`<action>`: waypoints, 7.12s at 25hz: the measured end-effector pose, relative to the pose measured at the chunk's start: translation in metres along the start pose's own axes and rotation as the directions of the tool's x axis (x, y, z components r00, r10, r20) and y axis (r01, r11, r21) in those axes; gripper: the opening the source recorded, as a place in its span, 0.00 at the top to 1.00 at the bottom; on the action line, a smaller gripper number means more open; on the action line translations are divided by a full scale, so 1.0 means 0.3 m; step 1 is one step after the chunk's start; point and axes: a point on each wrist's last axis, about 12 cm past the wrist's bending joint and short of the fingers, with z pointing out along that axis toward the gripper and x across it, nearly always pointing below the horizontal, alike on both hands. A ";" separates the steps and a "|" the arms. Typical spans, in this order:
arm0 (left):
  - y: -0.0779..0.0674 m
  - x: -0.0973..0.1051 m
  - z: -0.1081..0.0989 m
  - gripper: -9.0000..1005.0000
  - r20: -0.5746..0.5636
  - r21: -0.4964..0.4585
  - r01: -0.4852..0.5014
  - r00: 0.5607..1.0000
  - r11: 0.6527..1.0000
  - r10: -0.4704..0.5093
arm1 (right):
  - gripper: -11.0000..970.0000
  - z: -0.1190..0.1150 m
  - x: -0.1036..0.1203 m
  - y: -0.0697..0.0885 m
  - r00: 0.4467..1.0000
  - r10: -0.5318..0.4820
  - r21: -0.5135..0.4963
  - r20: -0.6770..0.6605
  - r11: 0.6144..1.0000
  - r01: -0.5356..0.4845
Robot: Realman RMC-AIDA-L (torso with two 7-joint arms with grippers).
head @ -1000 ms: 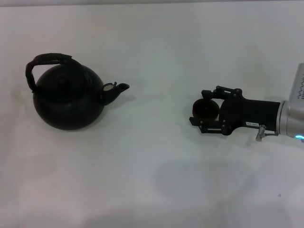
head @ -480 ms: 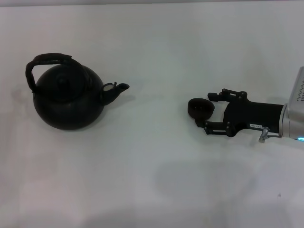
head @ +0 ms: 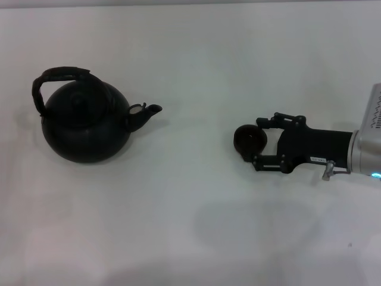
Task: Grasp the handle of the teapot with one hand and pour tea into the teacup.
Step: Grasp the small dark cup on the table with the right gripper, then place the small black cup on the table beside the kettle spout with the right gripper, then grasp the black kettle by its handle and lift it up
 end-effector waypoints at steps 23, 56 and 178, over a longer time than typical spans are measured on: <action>0.001 0.002 -0.007 0.29 0.000 -0.002 0.000 1.000 1.000 0.000 | 0.12 0.032 -0.018 0.020 1.000 -0.016 -0.047 -0.011 0.999 0.015; -0.004 -0.005 0.004 0.29 0.011 0.006 0.004 1.000 1.000 -0.004 | 0.25 0.060 -0.163 0.026 0.995 -0.014 -0.156 0.101 0.987 0.029; -0.138 -0.012 -0.052 0.29 0.021 0.440 -0.018 1.000 0.898 0.010 | 0.11 -0.178 -0.041 -0.142 0.944 0.131 0.301 0.302 0.927 -0.224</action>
